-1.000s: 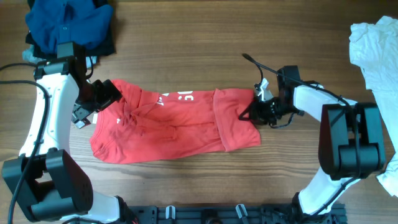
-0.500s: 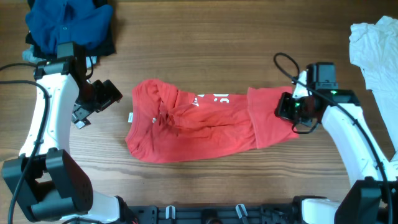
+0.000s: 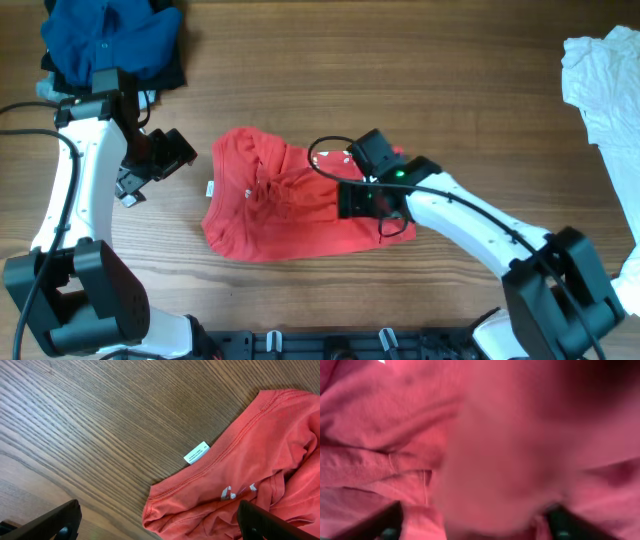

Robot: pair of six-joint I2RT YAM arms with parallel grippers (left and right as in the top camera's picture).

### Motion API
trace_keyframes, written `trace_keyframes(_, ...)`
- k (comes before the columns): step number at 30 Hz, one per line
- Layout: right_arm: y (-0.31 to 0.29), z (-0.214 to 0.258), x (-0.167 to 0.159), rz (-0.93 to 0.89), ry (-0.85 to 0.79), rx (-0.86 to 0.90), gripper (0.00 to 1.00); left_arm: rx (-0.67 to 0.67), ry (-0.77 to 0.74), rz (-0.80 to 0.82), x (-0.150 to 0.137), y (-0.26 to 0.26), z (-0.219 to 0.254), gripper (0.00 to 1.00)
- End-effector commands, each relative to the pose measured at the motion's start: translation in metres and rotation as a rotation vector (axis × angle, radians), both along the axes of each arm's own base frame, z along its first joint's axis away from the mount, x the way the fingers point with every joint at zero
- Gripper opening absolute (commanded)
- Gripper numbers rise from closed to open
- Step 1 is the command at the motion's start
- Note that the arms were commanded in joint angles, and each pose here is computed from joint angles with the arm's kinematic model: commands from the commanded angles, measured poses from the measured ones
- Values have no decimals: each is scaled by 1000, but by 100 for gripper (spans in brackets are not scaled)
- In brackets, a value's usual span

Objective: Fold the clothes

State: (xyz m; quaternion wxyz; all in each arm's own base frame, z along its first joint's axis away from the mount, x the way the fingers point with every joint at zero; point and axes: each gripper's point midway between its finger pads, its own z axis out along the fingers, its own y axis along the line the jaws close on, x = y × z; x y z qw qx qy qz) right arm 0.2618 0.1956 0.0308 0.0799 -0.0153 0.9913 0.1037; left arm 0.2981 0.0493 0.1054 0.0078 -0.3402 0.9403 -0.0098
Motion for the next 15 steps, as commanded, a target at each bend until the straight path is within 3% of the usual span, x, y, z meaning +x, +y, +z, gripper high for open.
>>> trace_keyframes(1,-3,26,13,-41,-38,-26,99,2,5,5,-3,3,0,100)
trace_keyframes(4,-20,84,34,-56,-141,-54,99,2,4,5,-3,3,0,100)
trace_keyframes(7,-29,94,50,-36,-167,-14,100,2,1,5,-2,3,0,100)
trace_keyframes(8,-32,90,53,-35,-151,-1,93,2,1,5,-2,3,0,100)
trace_keyframes(9,-31,85,57,-28,-133,30,77,2,1,5,-2,3,0,100)
trace_keyframes(11,-11,72,67,28,-93,156,29,2,2,5,-2,3,0,100)
trace_keyframes(13,8,53,69,53,-35,239,17,2,3,5,-3,3,0,100)
trace_keyframes(15,20,20,70,40,52,280,13,0,11,5,-5,2,0,100)
